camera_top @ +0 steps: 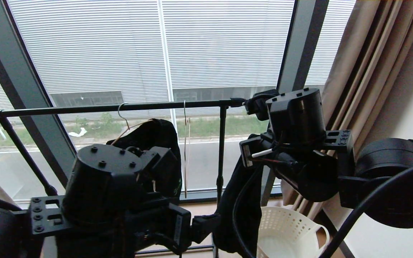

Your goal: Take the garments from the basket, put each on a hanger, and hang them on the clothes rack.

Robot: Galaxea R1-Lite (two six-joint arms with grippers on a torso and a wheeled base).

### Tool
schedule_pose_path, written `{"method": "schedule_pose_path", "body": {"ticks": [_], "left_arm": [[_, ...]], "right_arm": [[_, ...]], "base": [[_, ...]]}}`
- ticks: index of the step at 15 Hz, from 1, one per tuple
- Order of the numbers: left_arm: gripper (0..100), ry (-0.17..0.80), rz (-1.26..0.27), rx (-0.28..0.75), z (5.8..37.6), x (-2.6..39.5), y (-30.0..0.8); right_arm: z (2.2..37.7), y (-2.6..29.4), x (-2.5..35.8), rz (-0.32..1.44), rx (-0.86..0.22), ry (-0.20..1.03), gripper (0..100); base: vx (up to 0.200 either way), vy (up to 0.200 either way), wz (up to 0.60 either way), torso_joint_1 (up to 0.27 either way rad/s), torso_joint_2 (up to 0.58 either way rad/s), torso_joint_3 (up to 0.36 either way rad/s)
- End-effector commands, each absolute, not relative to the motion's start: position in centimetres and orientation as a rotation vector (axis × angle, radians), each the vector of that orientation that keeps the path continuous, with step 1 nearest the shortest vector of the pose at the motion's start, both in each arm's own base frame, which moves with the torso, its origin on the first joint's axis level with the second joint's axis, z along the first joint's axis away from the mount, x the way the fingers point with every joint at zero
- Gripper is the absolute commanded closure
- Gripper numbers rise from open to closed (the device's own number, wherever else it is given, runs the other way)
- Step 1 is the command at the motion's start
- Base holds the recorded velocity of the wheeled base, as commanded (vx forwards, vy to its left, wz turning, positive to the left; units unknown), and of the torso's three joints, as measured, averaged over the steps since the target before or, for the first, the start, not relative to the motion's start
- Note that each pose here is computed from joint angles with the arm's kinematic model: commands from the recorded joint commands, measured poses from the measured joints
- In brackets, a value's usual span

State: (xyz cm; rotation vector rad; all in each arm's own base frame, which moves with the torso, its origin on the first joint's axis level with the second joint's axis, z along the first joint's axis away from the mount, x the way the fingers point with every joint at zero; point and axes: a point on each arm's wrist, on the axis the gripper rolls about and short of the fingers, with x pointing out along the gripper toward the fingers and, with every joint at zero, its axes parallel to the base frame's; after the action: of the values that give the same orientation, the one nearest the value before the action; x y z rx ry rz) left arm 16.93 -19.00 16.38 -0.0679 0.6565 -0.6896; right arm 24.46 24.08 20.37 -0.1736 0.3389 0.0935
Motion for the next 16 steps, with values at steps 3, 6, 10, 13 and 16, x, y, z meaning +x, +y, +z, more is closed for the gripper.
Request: {"method": "schedule_pose_path", "body": {"ticks": [3, 6, 10, 13, 16], "left_arm": [[0, 0.684, -0.641, -0.031, 12.8, 19.1, -23.4], [0, 0.670, -0.613, -0.019, 12.1, 20.1, -25.1], [0, 0.661, -0.568, -0.030, 11.3, 21.6, -26.9], [0, 0.665, -0.540, -0.017, 10.3, 22.4, -27.9], [0, 0.695, -0.537, 0.008, 8.8, 22.8, -28.6]], "right_arm": [[20.7, 24.4, 24.1, 0.106, -0.148, 0.324, 100], [21.2, 24.7, 23.3, 0.130, -0.139, 0.313, 100], [21.3, 25.1, 22.5, 0.134, -0.128, 0.309, 100], [21.3, 25.2, 22.2, 0.137, -0.111, 0.310, 100], [22.0, 24.8, 21.7, 0.141, -0.098, 0.298, 100]], "base": [[0.000, 0.000, 0.00, 0.000, 0.00, 0.000], [0.000, 0.000, 0.00, 0.000, 0.00, 0.000], [0.000, 0.000, 0.00, 0.000, 0.00, 0.000], [0.000, 0.000, 0.00, 0.000, 0.00, 0.000], [0.000, 0.000, 0.00, 0.000, 0.00, 0.000]]}}
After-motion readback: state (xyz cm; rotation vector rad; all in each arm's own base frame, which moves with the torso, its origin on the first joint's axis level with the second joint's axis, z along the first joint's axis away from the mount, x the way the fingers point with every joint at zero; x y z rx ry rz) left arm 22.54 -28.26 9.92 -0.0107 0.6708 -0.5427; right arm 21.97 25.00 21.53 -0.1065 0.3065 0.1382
